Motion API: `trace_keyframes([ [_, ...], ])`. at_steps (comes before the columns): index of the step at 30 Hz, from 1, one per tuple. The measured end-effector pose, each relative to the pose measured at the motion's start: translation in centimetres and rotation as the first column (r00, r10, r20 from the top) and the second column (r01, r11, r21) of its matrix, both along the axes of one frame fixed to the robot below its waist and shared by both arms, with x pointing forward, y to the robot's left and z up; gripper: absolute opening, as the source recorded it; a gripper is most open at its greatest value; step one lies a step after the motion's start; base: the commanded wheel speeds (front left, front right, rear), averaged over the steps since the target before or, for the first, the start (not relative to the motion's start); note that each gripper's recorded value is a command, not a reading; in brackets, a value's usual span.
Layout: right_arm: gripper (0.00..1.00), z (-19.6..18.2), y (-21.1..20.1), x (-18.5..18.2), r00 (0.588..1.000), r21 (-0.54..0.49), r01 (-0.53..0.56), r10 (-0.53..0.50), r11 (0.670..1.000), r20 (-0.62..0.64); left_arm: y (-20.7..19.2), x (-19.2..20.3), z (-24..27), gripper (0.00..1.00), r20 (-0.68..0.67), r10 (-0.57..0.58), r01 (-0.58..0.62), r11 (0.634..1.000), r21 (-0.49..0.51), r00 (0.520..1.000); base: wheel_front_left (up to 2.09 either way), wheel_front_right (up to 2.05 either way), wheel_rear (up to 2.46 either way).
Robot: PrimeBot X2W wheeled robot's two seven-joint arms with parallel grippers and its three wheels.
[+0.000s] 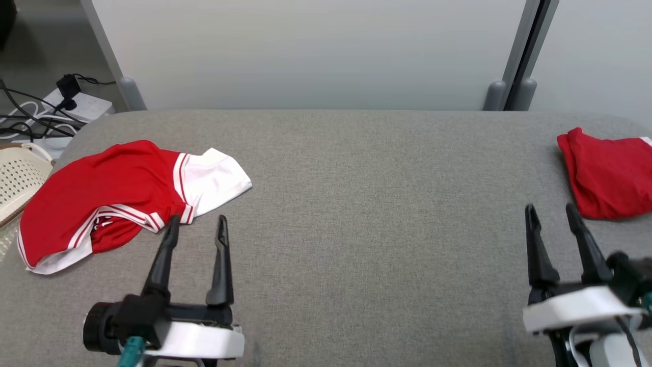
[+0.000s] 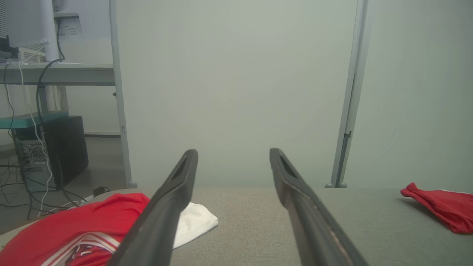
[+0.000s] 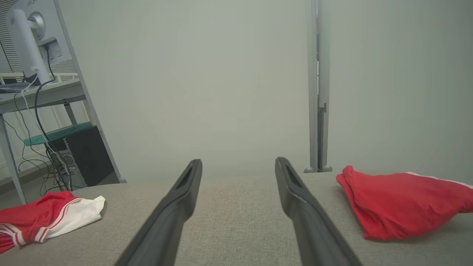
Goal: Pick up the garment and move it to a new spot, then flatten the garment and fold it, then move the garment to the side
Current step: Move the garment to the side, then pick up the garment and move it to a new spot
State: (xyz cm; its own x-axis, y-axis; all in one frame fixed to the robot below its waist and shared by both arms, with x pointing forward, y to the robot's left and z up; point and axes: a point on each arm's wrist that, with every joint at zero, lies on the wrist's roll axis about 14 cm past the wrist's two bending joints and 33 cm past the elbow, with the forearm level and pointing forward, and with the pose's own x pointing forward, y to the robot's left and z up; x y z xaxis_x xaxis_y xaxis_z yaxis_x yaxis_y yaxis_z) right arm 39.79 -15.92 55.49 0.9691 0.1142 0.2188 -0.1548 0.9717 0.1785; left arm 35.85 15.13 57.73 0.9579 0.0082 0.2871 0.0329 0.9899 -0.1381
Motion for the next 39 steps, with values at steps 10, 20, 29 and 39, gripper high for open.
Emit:
trace_keyframes([
  [10,1.00,-0.9,-0.4,-3.3,1.000,0.016,0.022,-0.022,1.000,-0.013,-0.3,-2.2,-1.6,1.00,-0.043,-0.009,0.009,1.000,0.005,0.999,0.00,0.00,0.00],
  [20,1.00,-2.6,-0.1,-5.0,0.998,0.016,0.019,-0.018,1.000,-0.061,-0.3,-2.3,-3.0,1.00,-0.088,-0.009,0.009,1.000,0.010,0.996,0.00,0.00,0.00],
  [29,1.00,-2.8,-0.1,-5.0,0.998,0.014,0.019,-0.018,1.000,-0.066,-0.4,-2.3,-4.0,1.00,-0.118,-0.013,0.015,1.000,0.013,0.993,0.00,0.00,0.00],
  [39,1.00,-3.0,0.1,-4.9,0.997,0.015,0.015,-0.014,1.000,-0.071,-0.3,-2.4,-4.8,1.00,-0.142,-0.016,0.018,1.000,0.015,0.990,0.00,0.00,0.00],
])
